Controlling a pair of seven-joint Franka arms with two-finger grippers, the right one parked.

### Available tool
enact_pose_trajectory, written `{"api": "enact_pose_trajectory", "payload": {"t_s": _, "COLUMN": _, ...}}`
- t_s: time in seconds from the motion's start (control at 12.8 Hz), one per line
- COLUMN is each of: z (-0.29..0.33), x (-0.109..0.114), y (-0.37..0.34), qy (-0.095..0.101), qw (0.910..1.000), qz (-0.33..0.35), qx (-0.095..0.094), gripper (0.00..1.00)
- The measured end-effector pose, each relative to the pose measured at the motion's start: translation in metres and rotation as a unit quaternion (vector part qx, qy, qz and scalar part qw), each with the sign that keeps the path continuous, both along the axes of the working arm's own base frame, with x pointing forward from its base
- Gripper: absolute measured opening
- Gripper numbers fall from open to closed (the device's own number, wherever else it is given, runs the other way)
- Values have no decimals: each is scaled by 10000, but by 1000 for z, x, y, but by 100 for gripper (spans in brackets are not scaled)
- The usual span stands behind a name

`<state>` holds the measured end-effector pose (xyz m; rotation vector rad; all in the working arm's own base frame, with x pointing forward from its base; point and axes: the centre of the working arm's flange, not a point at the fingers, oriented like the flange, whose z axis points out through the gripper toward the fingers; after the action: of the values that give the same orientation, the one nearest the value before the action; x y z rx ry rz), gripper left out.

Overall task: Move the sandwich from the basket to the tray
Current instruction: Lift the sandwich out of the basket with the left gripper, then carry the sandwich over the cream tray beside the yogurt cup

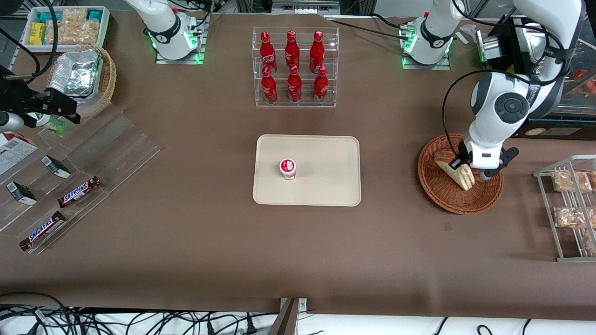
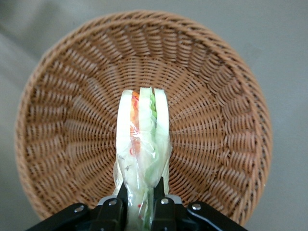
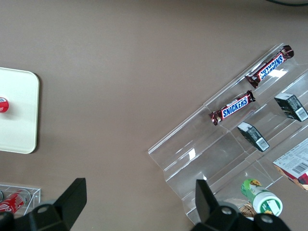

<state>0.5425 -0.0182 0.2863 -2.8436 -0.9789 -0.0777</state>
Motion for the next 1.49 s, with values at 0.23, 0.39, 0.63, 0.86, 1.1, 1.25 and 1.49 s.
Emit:
{"api": "enact_pose_trajectory", "payload": {"t_s": 0.23, "z": 49, "x": 19, "y": -11, "qy": 484, "qw": 9956, "qz": -778, "qx": 193, "gripper": 22}}
{"api": "enact_pose_trajectory", "payload": {"t_s": 0.39, "z": 77, "x": 29, "y": -23, "qy": 650, "qw": 9899, "qz": -1237, "qx": 236, "gripper": 22}}
{"api": "enact_pose_trajectory", "payload": {"t_s": 0.63, "z": 97, "x": 27, "y": -86, "qy": 580, "qw": 9798, "qz": -1906, "qx": 194, "gripper": 23}}
{"api": "enact_pose_trajectory", "payload": {"t_s": 0.86, "z": 108, "x": 6, "y": -165, "qy": 584, "qw": 9688, "qz": -2405, "qx": -114, "gripper": 26}}
{"api": "enact_pose_trajectory", "payload": {"t_s": 1.1, "z": 127, "x": -15, "y": -233, "qy": 473, "qw": 9589, "qz": -2739, "qx": -563, "gripper": 27}}
{"api": "enact_pose_trajectory", "payload": {"t_s": 1.25, "z": 133, "x": -31, "y": -275, "qy": 255, "qw": 9555, "qz": -2843, "qx": -743, "gripper": 28}}
{"api": "enact_pose_trajectory", "payload": {"t_s": 1.49, "z": 104, "x": -55, "y": -339, "qy": -38, "qw": 9573, "qz": -2765, "qx": -842, "gripper": 28}}
